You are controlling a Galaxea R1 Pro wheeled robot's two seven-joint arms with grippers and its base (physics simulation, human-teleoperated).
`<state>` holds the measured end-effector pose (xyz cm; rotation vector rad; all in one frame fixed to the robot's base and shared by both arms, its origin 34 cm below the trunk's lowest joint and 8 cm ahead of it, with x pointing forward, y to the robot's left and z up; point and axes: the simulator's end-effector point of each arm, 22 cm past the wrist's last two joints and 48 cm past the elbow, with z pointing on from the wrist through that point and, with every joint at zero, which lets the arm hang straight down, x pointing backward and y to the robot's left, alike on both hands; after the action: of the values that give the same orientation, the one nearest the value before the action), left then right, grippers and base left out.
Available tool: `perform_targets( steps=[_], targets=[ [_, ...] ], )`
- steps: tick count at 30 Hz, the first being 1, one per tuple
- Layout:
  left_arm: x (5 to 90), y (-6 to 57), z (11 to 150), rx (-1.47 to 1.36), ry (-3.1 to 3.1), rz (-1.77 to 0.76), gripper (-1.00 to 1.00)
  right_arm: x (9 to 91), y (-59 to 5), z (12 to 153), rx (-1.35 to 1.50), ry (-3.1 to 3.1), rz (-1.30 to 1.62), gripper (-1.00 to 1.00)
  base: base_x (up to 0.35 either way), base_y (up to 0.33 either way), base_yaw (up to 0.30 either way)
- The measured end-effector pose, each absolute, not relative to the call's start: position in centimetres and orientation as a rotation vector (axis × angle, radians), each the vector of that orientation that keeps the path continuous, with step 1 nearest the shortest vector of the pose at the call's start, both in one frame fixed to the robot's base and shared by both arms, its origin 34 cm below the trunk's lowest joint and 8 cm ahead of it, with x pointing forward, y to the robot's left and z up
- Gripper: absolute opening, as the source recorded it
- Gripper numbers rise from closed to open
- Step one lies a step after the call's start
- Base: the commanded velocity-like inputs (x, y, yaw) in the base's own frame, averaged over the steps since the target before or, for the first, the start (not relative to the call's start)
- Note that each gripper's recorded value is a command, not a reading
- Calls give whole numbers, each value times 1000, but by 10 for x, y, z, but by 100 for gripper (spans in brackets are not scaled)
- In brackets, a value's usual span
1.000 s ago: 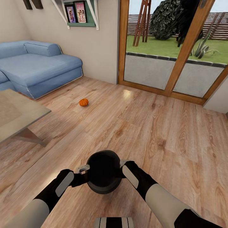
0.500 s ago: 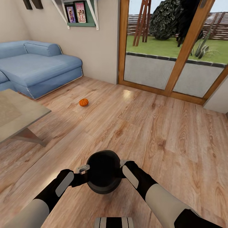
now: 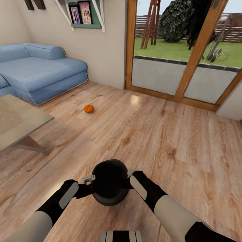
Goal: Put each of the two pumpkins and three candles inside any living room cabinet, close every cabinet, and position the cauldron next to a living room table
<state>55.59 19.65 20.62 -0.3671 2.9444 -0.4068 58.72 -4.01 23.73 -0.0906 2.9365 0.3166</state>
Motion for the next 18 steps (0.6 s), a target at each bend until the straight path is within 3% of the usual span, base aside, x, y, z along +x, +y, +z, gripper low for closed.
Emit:
perform_targets(
  steps=[4, 5, 18],
  targets=[
    [556, 197, 206, -367, 2945, -406, 100, 587, -39, 237, -83, 2937, 322, -100, 0, 0, 0],
    [556, 197, 206, -367, 2945, -407, -100, 587, -39, 237, -82, 2937, 322, -100, 0, 0, 0],
    [555, 201, 205, -346, 2950, -378, -100, 587, -39, 237, -82, 2938, 322, -100, 0, 0, 0]
  ],
)
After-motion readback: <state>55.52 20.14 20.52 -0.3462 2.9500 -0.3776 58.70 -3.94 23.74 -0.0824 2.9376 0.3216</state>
